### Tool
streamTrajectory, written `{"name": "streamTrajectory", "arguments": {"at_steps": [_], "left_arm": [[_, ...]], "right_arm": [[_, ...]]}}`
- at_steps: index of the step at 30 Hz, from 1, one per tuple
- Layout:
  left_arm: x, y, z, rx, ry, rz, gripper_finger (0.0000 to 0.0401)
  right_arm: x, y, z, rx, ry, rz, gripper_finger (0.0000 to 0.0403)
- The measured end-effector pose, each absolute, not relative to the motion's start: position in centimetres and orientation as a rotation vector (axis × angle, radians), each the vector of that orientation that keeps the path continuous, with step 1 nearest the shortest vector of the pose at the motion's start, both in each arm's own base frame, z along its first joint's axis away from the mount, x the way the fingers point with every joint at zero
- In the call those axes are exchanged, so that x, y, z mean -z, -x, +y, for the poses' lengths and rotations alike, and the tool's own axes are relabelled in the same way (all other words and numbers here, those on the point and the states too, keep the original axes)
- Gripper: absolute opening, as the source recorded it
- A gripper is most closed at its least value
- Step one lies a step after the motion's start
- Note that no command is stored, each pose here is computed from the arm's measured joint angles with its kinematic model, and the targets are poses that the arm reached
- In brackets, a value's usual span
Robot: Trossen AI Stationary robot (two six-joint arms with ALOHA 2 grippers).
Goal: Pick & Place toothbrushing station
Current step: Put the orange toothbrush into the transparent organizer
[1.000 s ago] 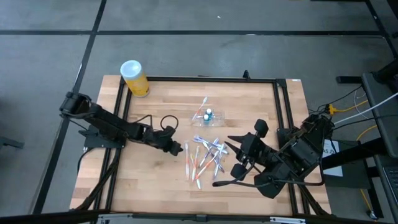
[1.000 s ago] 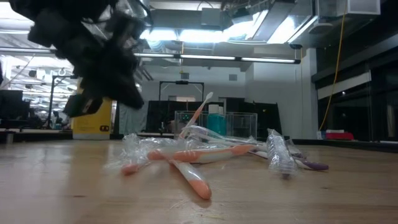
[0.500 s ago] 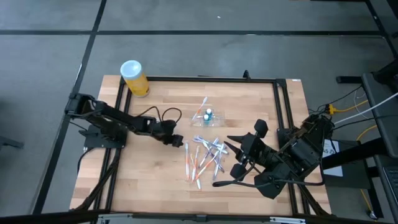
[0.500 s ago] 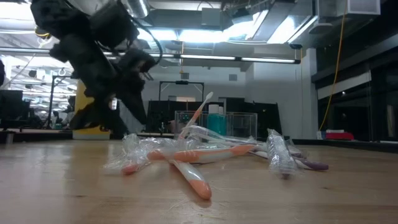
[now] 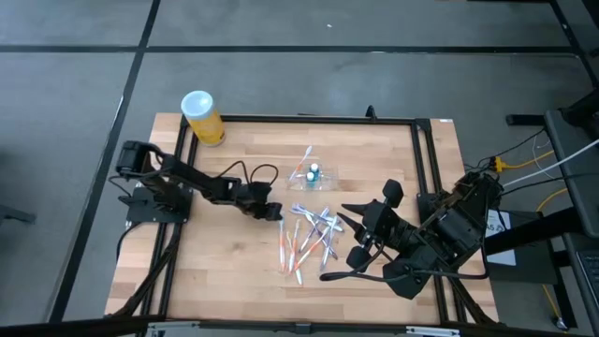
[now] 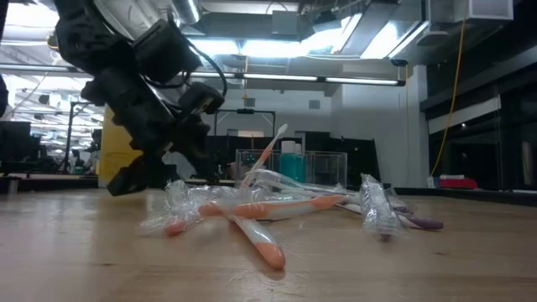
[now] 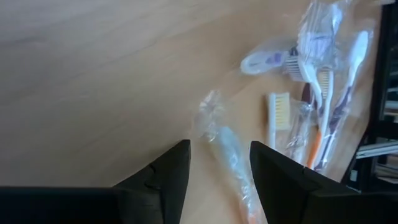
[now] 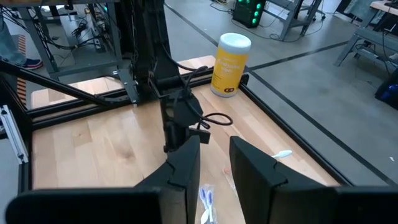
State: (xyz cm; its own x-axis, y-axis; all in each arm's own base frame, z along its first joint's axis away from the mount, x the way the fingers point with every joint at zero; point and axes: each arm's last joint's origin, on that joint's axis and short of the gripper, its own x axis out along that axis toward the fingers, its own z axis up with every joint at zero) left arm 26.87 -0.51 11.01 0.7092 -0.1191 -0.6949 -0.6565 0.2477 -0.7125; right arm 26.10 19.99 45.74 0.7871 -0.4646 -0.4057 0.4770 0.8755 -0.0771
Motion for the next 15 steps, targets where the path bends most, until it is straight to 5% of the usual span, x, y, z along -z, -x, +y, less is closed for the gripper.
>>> {"name": "streamTrajectory", "arguments": {"at_steps": [8, 15], "left_arm": [[-10.9, -27.1, 0.3, -0.430, 1.339, 0.708, 0.0157], [-10.8, -27.0, 0.9, -0.466, 1.357, 0.703, 0.0102]], "right_arm": [[-45.7, -26.1, 20.0, 0.506, -0.027, 0.434, 0.0091], [-45.7, -26.1, 20.0, 0.507, -0.027, 0.434, 0.0091]]}}
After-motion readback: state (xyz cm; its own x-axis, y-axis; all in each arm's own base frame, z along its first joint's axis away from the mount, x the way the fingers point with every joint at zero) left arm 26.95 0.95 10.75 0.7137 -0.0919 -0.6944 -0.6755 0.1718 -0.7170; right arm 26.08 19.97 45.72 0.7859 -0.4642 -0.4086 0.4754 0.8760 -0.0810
